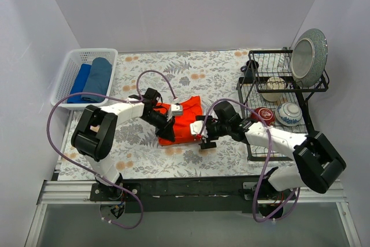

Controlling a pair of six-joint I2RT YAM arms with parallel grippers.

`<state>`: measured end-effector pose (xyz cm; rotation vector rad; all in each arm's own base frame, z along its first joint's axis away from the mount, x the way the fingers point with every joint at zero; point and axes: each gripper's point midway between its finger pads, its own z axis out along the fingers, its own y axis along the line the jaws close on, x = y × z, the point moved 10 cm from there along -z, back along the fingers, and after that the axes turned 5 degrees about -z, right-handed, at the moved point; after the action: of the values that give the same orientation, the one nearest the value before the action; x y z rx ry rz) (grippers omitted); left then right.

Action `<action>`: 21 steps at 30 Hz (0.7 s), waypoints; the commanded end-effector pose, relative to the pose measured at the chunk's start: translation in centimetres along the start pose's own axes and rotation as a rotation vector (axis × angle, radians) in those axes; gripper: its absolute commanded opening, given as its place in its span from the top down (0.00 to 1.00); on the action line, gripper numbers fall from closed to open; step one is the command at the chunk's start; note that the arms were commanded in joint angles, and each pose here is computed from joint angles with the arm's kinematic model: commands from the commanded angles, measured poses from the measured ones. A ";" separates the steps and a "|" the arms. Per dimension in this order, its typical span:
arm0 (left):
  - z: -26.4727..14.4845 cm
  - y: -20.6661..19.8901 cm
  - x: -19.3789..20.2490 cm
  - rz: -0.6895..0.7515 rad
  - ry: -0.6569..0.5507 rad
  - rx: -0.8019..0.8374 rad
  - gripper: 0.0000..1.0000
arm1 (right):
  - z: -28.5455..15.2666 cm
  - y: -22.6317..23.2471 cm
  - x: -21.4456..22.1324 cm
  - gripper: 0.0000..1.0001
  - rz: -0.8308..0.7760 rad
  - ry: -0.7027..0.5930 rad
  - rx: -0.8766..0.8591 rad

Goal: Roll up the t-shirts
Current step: Roll the T-shirt to the center of the board.

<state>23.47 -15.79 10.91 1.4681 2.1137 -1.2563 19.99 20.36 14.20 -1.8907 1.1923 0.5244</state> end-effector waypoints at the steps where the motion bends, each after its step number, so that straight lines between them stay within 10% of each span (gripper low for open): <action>1: -0.4 0.1 -1.3 0.003 -0.058 0.032 1.00 | 1.5 -0.5 0.1 0.13 -0.054 -0.003 0.009; 9: -0.8 0.6 -1.2 -0.029 -0.079 0.037 1.00 | 3.7 -0.7 1.5 0.26 -0.084 0.033 0.021; 14: -1.9 1.0 -1.1 -0.076 -0.074 0.021 1.00 | 3.5 -1.4 1.4 0.94 -0.001 0.076 -0.064; 21: -4.2 1.1 -1.2 -0.230 -0.055 0.106 0.97 | 0.7 0.6 0.8 0.99 0.251 0.065 -0.406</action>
<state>25.77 -14.04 12.03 1.2888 2.2194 -1.3904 22.46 22.57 13.09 -2.0070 1.2673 0.5984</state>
